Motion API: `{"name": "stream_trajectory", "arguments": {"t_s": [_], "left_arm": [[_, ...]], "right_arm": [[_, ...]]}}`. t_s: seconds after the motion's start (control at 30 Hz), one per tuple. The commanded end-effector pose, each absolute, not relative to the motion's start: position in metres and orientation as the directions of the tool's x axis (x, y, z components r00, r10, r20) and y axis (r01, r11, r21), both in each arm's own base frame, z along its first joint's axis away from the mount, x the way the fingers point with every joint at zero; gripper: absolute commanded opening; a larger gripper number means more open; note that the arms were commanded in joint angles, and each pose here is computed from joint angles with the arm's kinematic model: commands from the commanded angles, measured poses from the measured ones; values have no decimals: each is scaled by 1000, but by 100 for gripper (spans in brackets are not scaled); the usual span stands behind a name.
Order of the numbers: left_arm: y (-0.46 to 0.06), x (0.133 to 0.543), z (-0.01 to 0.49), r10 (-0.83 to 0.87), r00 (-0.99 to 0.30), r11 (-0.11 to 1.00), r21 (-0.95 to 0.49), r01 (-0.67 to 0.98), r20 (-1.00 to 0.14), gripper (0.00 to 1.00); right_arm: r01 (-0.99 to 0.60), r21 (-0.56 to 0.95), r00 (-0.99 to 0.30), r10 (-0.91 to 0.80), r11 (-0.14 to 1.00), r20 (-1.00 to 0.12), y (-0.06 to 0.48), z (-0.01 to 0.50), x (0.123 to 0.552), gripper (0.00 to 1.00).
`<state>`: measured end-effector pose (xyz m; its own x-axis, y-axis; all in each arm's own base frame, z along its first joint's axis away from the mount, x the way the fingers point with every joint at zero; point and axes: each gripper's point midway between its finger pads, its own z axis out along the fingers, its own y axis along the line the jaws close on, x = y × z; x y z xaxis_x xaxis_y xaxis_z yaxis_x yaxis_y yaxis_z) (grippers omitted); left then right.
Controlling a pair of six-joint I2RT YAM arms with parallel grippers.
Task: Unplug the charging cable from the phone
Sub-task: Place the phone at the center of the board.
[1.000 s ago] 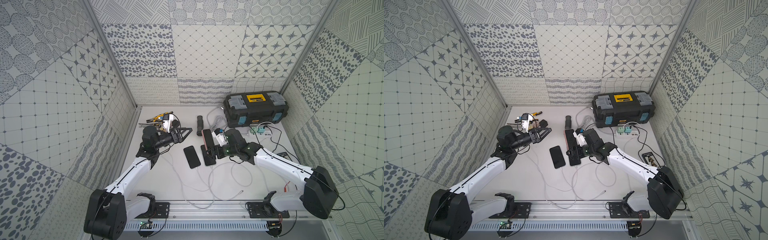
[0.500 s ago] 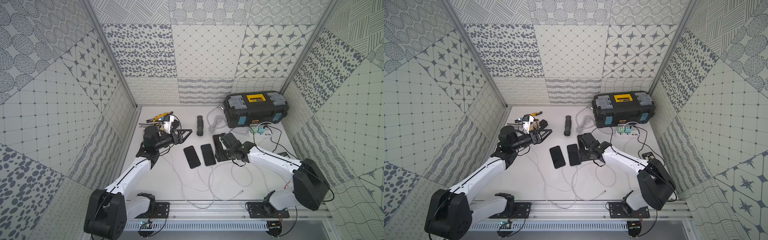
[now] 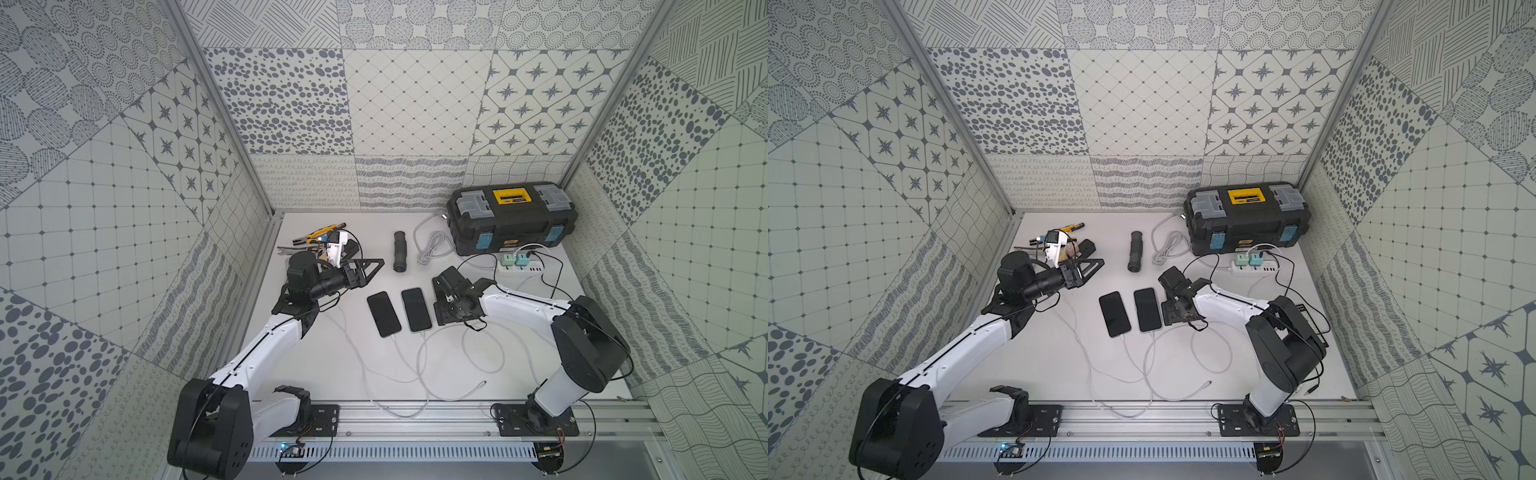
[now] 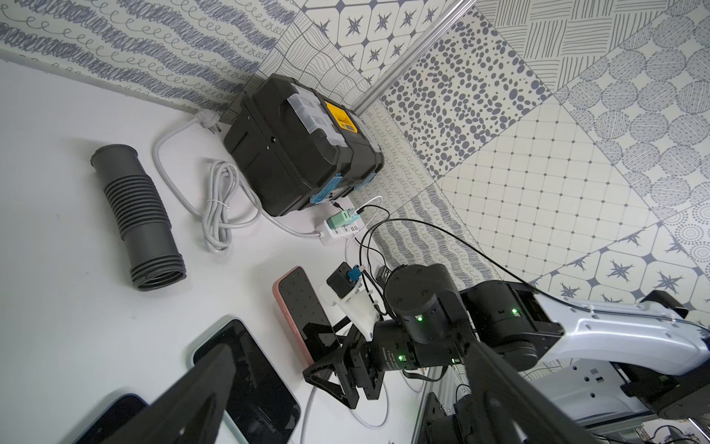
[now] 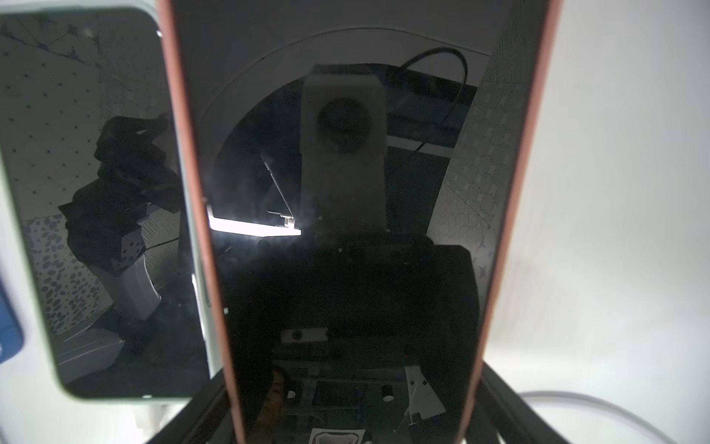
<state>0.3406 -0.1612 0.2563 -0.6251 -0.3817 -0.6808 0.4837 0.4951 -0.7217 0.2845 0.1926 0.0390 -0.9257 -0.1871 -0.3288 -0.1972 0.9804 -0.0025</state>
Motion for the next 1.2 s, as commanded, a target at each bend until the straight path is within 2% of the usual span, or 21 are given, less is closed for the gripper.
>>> {"name": "stream_trajectory", "arguments": {"t_s": [0.0, 0.3, 0.83, 1.17], "left_arm": [[-163, 340, 264, -365, -599, 498, -693, 521, -713, 98], [-163, 341, 265, -364, -598, 498, -692, 523, -714, 98], [-162, 339, 266, -365, -594, 499, -689, 525, -717, 98], [-161, 339, 268, -367, -586, 510, -683, 523, -722, 98]], "right_arm": [[-170, 9, -913, -154, 985, -379, 199, 48, 302, 49], [-164, -11, -926, -158, 986, -342, 195, 37, 299, 56], [-157, -16, -922, -152, 988, -357, 196, 45, 303, 87], [-173, 22, -904, -150, 985, -401, 206, 71, 307, 90]]}}
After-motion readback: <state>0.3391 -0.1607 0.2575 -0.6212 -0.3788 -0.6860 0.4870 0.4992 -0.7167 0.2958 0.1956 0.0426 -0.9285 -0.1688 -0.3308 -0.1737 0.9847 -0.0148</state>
